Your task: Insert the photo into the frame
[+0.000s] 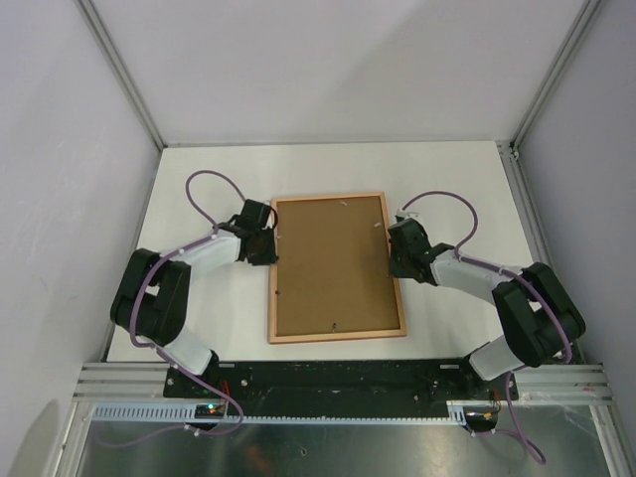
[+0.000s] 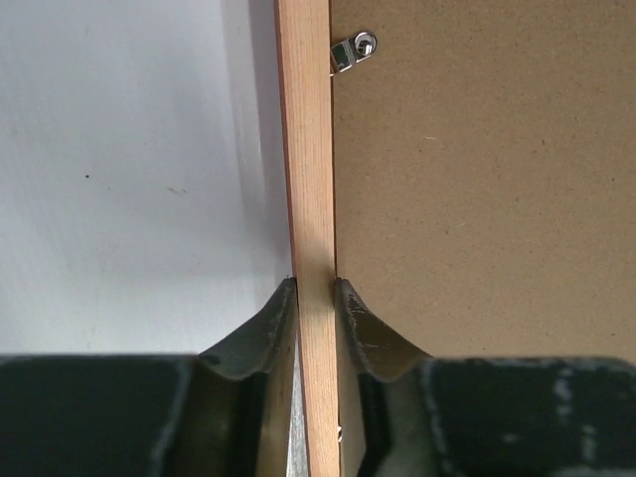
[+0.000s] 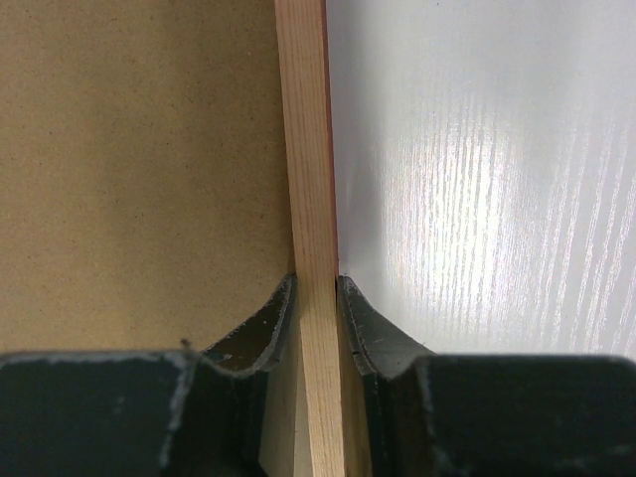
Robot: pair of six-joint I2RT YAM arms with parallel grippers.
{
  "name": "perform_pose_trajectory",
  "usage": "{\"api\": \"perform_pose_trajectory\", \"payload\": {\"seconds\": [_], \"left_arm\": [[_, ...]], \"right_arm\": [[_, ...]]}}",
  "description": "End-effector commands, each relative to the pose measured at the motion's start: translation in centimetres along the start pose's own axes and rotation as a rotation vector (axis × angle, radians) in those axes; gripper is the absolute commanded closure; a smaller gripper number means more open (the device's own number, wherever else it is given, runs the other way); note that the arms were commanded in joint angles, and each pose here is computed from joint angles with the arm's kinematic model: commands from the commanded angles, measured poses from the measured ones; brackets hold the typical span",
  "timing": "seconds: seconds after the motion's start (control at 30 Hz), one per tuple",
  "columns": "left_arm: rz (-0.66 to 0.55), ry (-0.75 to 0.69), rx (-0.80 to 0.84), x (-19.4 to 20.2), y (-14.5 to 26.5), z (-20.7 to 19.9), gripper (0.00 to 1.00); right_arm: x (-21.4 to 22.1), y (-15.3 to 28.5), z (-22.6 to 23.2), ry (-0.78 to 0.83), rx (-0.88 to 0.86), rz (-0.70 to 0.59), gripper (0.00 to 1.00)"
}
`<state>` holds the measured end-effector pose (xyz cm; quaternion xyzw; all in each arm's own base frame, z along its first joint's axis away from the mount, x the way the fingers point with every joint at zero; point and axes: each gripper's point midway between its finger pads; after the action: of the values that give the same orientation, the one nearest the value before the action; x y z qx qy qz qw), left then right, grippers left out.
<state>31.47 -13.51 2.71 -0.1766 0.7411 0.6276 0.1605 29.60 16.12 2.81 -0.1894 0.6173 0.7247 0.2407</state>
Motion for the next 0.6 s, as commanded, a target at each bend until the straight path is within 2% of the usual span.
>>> {"api": "perform_pose_trajectory", "payload": {"seconds": [0.0, 0.17, 0.23, 0.33, 0.37, 0.43, 0.57], "left_arm": [[-0.009, -0.01, 0.03, 0.2, -0.1, -0.7, 0.81], [0.015, -0.02, 0.025, 1.3, -0.3, -0.6, 0.98], [0.026, -0.03, 0.021, 1.7, -0.4, -0.4, 0.99], [0.05, -0.056, 0.012, 2.4, -0.5, 0.0, 1.0], [0.06, -0.065, 0.009, 2.6, -0.5, 0.1, 1.0], [0.092, -0.075, 0.012, 3.2, -0.7, 0.1, 1.0], [0.137, -0.092, 0.025, 3.8, -1.0, -0.3, 1.0]], "right_arm": [[2.7, 0.5, -0.9, 0.019, 0.019, 0.075, 1.0], [3.0, 0.6, -1.2, 0.012, 0.017, 0.074, 0.98], [2.6, 0.7, -1.3, 0.002, 0.014, 0.061, 0.81], [1.0, 0.9, -1.4, -0.025, 0.002, 0.021, 0.49], [0.1, 1.0, -1.3, -0.029, 0.001, -0.003, 0.43], [-1.8, 1.0, -1.3, -0.034, 0.015, -0.046, 0.35], [-5.7, 0.4, -1.4, -0.041, 0.048, -0.121, 0.28]]}}
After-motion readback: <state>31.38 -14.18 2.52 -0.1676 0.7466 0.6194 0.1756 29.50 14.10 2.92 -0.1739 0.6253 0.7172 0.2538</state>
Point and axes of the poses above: each gripper's point midway between its finger pads, its own y axis back along the fingers, its own z axis along the line the jaws close on, x = y × z, and after that the axes turned 3 degrees about -y, right-handed
